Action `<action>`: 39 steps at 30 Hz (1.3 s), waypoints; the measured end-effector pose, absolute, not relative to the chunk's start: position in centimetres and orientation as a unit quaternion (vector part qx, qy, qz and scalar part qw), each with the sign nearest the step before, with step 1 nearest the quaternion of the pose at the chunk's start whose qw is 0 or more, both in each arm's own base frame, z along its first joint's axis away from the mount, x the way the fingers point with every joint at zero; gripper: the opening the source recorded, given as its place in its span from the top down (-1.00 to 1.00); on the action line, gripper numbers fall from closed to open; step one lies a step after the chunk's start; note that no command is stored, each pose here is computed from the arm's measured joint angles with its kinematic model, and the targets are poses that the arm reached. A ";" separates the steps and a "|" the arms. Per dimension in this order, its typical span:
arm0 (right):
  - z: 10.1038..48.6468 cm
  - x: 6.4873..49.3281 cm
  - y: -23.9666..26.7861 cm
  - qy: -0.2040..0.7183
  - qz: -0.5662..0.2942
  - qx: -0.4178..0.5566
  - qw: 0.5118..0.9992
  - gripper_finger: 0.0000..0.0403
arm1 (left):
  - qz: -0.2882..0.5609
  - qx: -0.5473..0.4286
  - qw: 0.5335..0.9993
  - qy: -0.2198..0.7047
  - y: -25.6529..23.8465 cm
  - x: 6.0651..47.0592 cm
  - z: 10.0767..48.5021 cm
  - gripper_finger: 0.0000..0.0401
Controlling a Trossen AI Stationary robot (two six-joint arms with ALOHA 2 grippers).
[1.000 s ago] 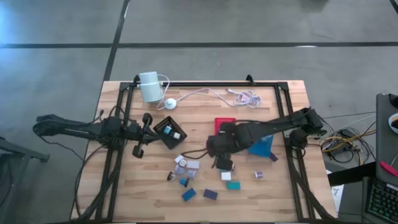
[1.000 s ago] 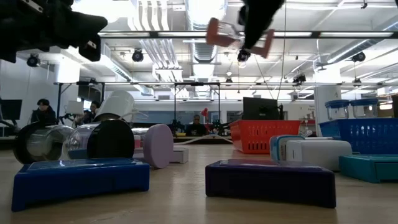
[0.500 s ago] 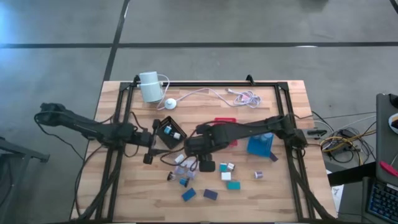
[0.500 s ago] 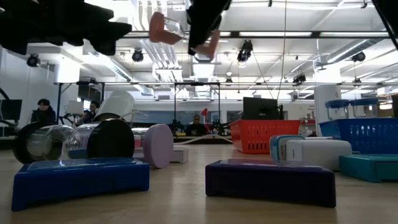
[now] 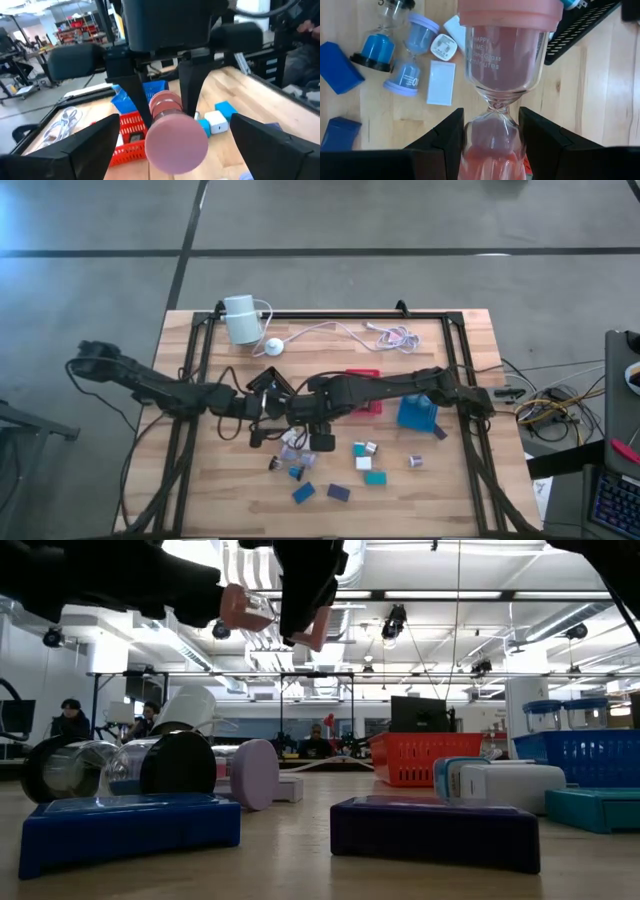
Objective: Pick & Place Office items
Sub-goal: Put the pink hourglass into the blue bin
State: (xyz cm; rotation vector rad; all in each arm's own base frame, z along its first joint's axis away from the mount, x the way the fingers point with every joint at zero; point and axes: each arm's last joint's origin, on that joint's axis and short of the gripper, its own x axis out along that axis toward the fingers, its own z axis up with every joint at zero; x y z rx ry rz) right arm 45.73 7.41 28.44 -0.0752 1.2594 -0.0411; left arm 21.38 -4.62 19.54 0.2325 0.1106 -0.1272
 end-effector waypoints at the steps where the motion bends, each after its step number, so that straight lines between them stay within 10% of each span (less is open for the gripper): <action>1: 28.4 45.7 7.4 0.589 -0.019 -0.035 0.807 0.21 | -0.063 0.118 0.989 0.061 -4.7 21.7 19.6 -0.93; 18: 28.9 45.6 7.5 0.583 -0.024 -0.022 0.812 0.21 | -0.031 0.114 0.985 0.125 -4.8 23.4 20.2 -0.64; 27: 28.9 45.6 7.4 0.584 -0.022 -0.018 0.811 0.21 | -0.037 0.116 0.985 0.126 -4.9 23.4 20.2 0.00; 39: 29.4 45.4 7.5 0.579 -0.011 -0.026 0.815 -0.07 | -0.041 0.125 0.984 0.116 -4.8 23.1 20.6 0.00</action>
